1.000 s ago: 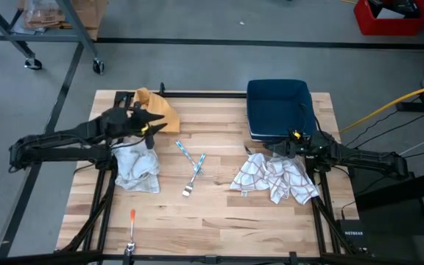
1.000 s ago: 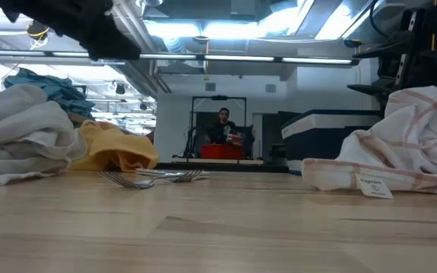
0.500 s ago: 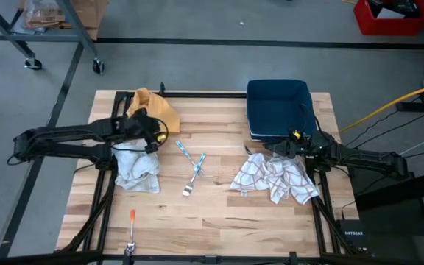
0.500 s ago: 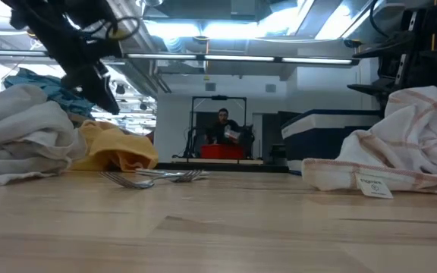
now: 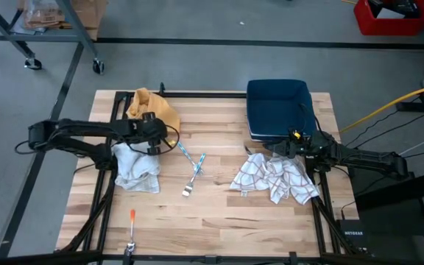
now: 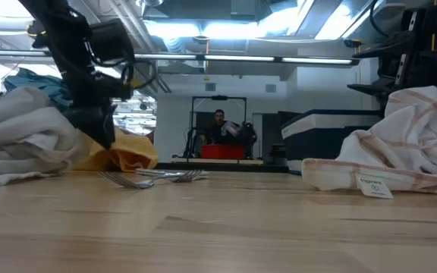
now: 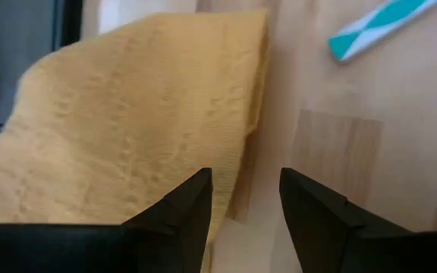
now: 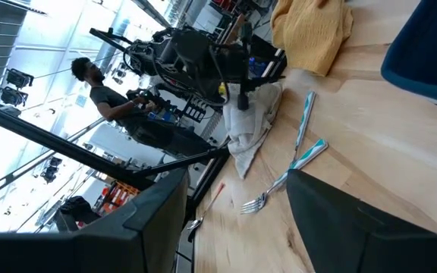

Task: Fold towel
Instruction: Fold the yellow towel

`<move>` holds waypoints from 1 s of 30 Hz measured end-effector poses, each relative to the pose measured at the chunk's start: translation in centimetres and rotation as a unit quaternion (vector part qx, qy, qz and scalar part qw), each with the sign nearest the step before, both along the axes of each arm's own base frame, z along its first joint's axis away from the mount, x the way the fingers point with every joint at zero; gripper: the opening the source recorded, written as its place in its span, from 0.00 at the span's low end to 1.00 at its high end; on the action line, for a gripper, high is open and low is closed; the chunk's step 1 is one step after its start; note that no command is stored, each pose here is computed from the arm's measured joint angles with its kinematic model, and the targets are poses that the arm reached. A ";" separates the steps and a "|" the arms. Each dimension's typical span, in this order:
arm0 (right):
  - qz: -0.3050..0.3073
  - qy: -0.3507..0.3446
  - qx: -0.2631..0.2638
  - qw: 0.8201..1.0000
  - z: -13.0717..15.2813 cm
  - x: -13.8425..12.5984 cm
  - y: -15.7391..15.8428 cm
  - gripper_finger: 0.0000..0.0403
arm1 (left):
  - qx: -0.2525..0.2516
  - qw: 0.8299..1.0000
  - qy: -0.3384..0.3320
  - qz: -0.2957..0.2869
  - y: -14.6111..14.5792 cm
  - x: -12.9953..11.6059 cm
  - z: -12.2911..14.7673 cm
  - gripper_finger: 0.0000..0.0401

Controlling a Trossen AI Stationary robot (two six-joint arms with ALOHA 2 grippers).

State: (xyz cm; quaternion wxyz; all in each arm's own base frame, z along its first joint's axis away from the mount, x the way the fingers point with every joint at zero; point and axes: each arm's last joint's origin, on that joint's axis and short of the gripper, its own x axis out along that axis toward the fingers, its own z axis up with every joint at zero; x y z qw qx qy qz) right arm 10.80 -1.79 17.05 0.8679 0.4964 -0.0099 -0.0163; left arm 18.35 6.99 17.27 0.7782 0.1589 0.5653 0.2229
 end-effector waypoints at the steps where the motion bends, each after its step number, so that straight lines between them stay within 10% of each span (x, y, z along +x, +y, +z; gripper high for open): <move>1: -0.003 0.000 0.000 1.000 0.0 0.0 0.0 0.58 | 0.006 1.000 0.006 0.001 0.1 0.1 -0.2 0.37; 15: -0.021 0.001 -0.013 1.000 0.0 0.0 -0.1 0.58 | 0.074 0.996 0.013 0.052 0.8 1.2 -1.1 0.36; 24: -0.021 0.000 -0.013 1.000 0.0 0.0 -0.1 0.58 | 0.056 0.991 -0.035 0.114 0.8 1.2 -1.1 0.03; 30: -0.021 -0.002 -0.024 0.999 0.1 0.0 -0.1 0.58 | 0.034 0.983 -0.093 0.158 0.6 1.4 -0.9 0.01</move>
